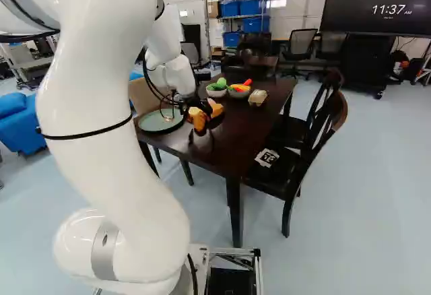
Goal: Move the croissant to the empty plate
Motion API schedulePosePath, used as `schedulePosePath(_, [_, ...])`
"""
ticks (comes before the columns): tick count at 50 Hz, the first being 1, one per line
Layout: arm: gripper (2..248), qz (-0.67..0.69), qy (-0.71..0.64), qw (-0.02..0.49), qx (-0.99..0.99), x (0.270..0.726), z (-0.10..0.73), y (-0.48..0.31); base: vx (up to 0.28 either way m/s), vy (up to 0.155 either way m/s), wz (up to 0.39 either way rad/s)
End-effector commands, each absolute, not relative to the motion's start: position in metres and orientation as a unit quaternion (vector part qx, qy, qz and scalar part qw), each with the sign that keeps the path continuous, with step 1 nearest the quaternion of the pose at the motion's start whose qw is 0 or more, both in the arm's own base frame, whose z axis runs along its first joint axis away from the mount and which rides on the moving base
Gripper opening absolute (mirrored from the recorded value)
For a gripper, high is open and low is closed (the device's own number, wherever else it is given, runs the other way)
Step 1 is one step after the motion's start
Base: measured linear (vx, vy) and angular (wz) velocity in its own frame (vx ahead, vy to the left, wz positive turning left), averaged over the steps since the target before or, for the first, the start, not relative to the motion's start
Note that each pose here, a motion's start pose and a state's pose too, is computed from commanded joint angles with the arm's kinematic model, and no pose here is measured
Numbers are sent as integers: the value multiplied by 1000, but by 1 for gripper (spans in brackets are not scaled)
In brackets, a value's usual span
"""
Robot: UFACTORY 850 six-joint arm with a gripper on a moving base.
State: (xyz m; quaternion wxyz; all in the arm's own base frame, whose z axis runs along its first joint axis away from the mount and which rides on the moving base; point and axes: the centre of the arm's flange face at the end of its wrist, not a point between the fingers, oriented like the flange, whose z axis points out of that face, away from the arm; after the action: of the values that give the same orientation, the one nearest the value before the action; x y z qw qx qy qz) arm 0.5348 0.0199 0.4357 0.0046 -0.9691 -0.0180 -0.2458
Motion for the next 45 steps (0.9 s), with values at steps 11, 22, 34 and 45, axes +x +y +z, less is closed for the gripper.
schedulePosePath(11, [148,-246,-18,5,-969,535,436,20,0,0,0])
schedulePosePath(22, [123,-246,-18,5,-969,535,436,20,0,0,0])
schedulePosePath(34, [104,-246,-18,5,-969,535,436,20,0,0,0])
schedulePosePath(45, [91,-246,-18,5,-969,535,436,20,0,0,0])
